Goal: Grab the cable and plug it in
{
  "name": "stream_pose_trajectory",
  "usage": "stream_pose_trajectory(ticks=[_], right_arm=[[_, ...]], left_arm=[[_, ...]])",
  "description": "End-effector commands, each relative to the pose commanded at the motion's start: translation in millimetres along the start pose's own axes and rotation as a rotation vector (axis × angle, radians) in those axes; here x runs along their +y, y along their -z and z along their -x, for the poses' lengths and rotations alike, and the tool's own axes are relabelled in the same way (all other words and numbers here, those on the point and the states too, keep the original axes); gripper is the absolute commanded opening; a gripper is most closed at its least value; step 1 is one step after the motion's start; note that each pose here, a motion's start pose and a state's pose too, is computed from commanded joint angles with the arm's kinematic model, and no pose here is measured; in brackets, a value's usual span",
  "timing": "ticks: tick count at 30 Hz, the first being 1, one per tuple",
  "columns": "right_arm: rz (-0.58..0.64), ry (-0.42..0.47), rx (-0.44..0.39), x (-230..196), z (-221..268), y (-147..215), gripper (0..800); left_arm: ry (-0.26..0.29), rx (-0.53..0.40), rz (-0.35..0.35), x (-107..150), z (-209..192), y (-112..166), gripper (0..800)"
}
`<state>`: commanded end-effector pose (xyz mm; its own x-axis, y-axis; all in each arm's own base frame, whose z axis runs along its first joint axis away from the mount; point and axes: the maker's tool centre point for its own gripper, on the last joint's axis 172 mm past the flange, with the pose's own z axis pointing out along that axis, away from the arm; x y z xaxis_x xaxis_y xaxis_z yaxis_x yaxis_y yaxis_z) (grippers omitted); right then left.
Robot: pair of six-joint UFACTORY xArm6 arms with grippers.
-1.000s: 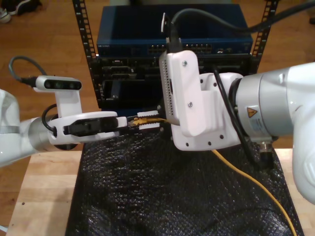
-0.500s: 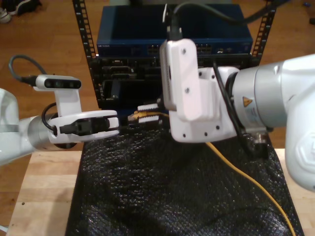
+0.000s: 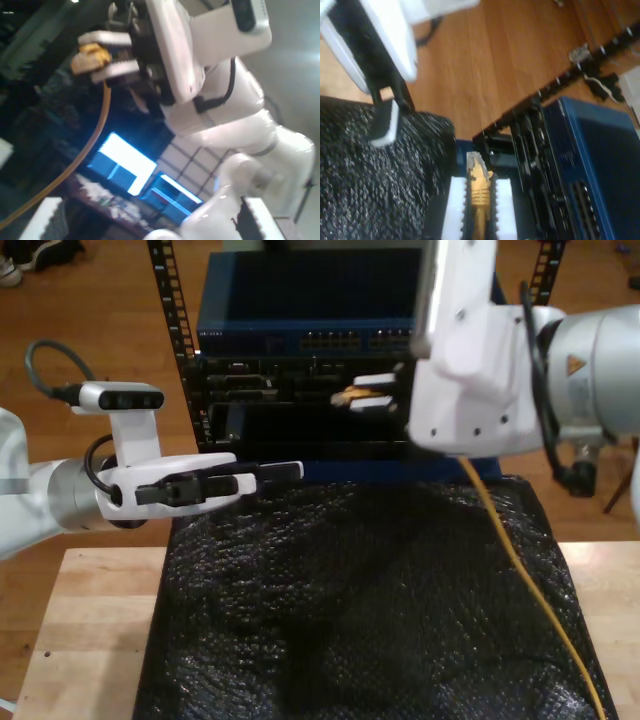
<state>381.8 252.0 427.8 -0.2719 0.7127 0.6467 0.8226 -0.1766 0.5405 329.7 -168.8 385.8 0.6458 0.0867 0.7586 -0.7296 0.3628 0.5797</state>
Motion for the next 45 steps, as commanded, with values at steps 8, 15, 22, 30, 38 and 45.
stream_pose_trajectory(ticks=[8,15,22,30,38,45], right_arm=[[-0.016,-0.089,-0.070,4.4,46.8,9.9,0],[-0.051,-0.200,-0.117,-0.3,82.6,22.1,0],[-0.070,-0.221,-0.129,-4.8,90.9,23.3,0],[-0.087,-0.239,-0.153,-14.1,106.2,21.1,0],[-0.101,-0.246,-0.159,-20.3,111.3,17.1,0],[-0.121,-0.272,-0.176,-30.4,125.2,11.0,0]], left_arm=[[-0.016,-0.145,-0.109,-10.6,19.2,4.9,795],[-0.083,-0.342,-0.219,-12.8,31.0,25.0,797],[-0.167,-0.518,-0.361,-11.7,37.0,87.0,795],[-0.242,-0.673,-0.437,14.5,58.1,153.5,797],[-0.298,-0.805,-0.511,58.2,84.9,220.4,798],[-0.307,-0.900,-0.523,101.2,122.6,269.9,798]])
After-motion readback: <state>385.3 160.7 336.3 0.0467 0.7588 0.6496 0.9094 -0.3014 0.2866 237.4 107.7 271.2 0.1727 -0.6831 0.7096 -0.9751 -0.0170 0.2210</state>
